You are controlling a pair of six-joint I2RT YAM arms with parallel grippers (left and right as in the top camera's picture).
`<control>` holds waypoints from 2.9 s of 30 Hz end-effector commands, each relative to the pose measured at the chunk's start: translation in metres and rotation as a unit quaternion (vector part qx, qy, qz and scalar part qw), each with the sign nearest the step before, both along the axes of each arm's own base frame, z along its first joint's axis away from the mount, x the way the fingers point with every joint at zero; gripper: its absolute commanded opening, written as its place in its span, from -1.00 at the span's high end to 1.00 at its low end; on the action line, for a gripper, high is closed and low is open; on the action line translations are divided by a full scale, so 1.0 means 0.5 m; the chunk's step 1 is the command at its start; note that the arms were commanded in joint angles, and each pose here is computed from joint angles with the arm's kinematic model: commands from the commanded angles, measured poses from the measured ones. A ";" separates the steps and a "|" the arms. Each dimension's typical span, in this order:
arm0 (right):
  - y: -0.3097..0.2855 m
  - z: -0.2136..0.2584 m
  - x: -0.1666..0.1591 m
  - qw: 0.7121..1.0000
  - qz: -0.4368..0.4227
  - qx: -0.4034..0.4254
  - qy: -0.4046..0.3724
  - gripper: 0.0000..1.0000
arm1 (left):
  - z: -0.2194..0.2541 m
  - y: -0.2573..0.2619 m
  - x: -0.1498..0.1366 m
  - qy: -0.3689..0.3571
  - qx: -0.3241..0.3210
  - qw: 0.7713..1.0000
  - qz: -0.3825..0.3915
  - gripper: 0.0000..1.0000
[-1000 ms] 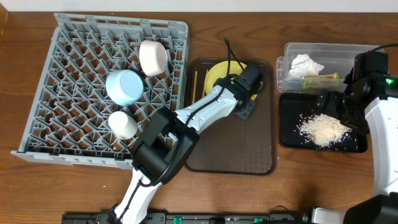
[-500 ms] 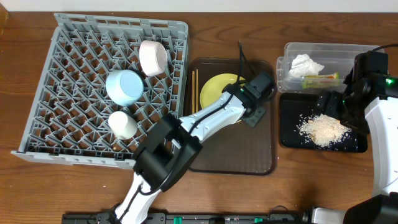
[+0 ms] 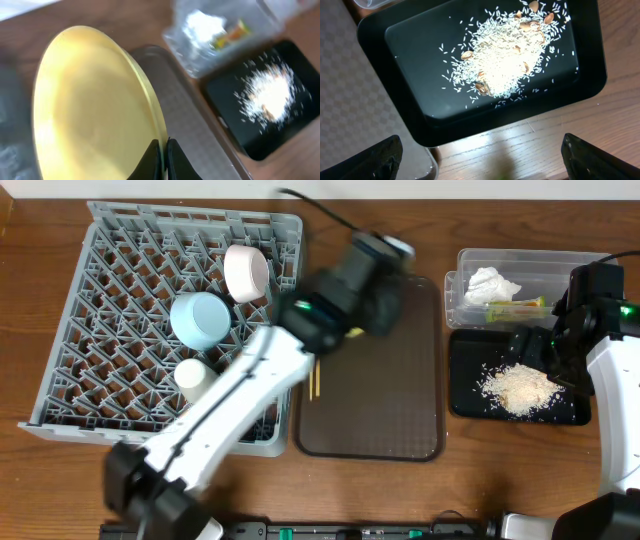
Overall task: Sort waste into correct bins and load items into the dishwasher
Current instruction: 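Carry the yellow plate with the left gripper and stand it in the rack, then move the left gripper to the wooden chopsticks and grasp them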
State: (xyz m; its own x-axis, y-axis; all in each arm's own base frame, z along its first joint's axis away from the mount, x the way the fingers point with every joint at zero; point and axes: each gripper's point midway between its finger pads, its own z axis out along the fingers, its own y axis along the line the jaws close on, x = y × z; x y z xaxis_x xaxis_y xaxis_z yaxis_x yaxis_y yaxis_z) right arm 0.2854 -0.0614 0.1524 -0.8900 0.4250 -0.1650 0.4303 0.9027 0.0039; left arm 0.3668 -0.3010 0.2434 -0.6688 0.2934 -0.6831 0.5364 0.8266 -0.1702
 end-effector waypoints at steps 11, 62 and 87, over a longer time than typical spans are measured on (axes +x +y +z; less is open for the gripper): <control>-0.007 0.010 0.001 1.000 -0.004 -0.006 -0.007 -0.98 | 0.091 0.200 0.051 0.124 -0.220 0.967 0.026 0.88; -0.003 0.008 -0.005 1.000 0.000 -0.002 0.000 -0.98 | -0.024 0.372 0.254 0.114 -0.288 0.945 0.107 -0.65; -0.003 0.008 -0.005 1.000 0.000 -0.002 0.000 -0.99 | -0.161 0.136 0.006 0.131 0.083 0.960 0.234 -0.75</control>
